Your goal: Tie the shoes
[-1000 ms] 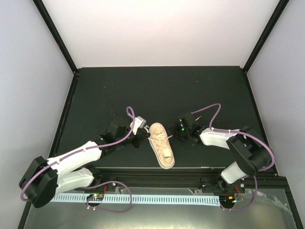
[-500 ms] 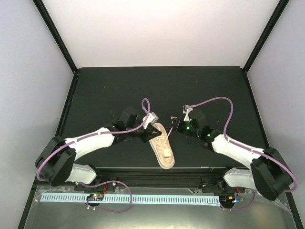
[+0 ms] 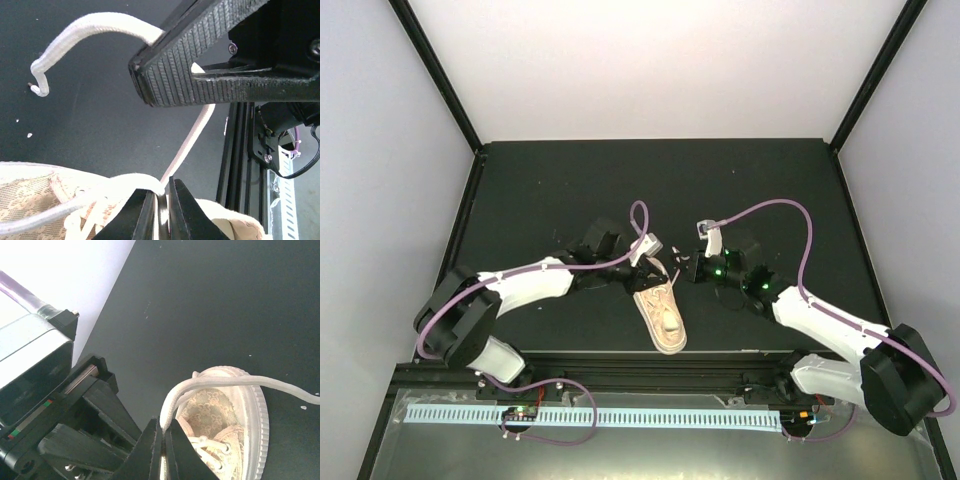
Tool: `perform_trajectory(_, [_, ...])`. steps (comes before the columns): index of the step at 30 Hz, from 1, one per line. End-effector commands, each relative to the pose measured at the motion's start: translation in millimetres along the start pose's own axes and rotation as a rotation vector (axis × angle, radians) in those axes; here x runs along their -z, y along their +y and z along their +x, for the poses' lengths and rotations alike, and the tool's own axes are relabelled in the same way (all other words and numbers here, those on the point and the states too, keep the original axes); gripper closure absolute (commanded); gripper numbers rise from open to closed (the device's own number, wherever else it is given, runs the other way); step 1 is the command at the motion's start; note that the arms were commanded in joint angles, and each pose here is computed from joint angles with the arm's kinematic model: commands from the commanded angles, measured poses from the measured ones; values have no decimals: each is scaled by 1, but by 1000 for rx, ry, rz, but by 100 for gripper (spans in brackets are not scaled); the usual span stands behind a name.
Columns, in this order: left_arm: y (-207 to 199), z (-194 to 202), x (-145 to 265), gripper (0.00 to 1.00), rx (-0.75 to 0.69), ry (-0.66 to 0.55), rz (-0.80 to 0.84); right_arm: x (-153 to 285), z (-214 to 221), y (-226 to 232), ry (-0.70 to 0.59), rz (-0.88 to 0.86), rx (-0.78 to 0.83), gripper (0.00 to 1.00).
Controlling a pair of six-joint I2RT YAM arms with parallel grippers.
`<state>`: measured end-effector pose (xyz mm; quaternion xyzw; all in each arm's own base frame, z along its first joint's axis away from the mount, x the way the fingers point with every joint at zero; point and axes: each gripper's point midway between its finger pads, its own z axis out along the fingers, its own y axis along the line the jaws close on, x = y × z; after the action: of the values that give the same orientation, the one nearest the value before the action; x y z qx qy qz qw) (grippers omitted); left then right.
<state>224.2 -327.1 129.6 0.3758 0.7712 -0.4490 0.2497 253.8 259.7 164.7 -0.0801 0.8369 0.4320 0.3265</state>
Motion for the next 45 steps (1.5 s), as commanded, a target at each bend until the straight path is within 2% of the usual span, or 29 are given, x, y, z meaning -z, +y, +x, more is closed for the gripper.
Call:
perform_trajectory(1, [-13,-21,-4,91,-41,-45,60,5,-15,20,-47,-68,56,98])
perform_trajectory(13, [-18,-16,-15,82,-42,-27,112,1,-14,19,-37,-69,53,98])
perform_trajectory(25, [-13,-22,-24,71,-67,-8,52,-2,-16,22,-24,-78,49,98])
perform_trajectory(29, [-9,-26,-26,71,-85,-6,7,-3,-14,20,-16,-76,40,98])
perform_trajectory(32, [-4,-28,-27,73,-94,-4,-33,-4,-12,20,-7,-78,38,98])
perform_trajectory(38, [-1,-24,-24,98,-105,-7,-80,-10,-10,22,22,-91,47,98])
perform_trajectory(45, [-19,-8,-7,99,-138,-41,-30,-32,-3,30,138,-122,111,98])
